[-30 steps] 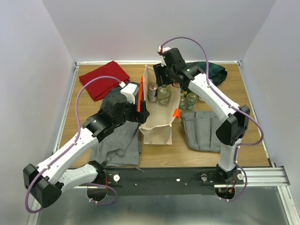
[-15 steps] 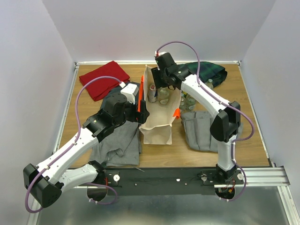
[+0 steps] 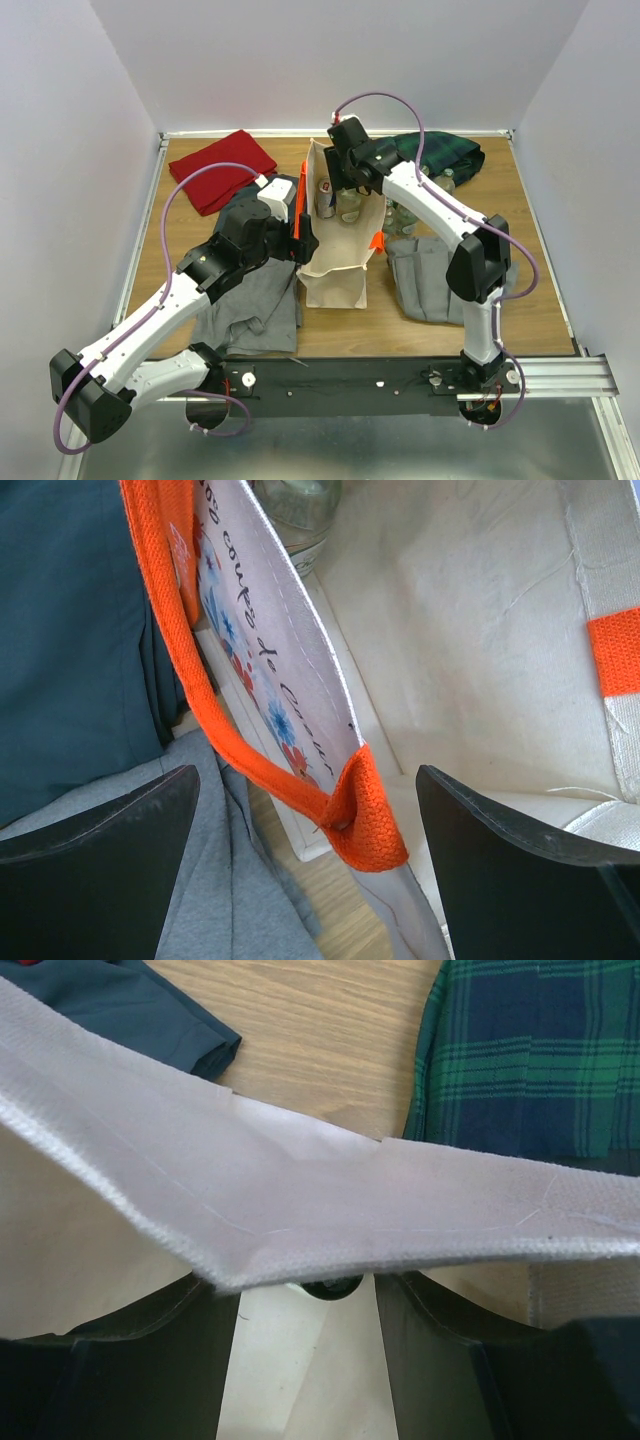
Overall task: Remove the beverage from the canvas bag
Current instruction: Take out the drink from the canvas bag.
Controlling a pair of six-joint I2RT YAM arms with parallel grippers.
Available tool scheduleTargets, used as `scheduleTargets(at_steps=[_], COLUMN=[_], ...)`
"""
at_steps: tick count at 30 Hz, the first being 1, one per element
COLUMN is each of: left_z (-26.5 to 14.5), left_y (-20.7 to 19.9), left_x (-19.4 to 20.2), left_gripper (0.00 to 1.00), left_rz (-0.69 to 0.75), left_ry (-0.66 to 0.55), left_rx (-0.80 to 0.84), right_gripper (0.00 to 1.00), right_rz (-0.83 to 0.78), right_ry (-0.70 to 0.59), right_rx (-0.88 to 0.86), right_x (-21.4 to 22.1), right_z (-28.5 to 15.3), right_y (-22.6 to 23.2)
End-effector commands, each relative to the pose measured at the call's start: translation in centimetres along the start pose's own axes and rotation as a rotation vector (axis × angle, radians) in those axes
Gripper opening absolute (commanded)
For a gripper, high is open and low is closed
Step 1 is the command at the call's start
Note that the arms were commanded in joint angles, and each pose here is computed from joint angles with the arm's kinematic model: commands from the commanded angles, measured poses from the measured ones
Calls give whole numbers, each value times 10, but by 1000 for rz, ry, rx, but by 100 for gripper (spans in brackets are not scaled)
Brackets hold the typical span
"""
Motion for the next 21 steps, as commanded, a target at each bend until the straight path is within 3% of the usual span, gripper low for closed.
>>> scheduleTargets(at_steps=[1, 21], left_z=[-2, -2], left_y=[4, 4], left_x=[2, 1], left_gripper=[99, 99], left_rz=[3, 3], left_ry=[-3, -6], left_rx=[-16, -14], right_gripper=[61, 55], right_rz=[30, 101], right_ry=[4, -7], right_rx=[45, 53], right_x=[12, 17], right_z=[14, 21], right_y=[-2, -1])
Point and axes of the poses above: each gripper's point midway between its finger pads, its own z axis out along the fingers, its own y axis along the line the jaws close on, x = y × z, the point moved 2 cm from there along -z, back along the fingers, and after that the axes turned 12 degrees about z, right-handed, at the moved point
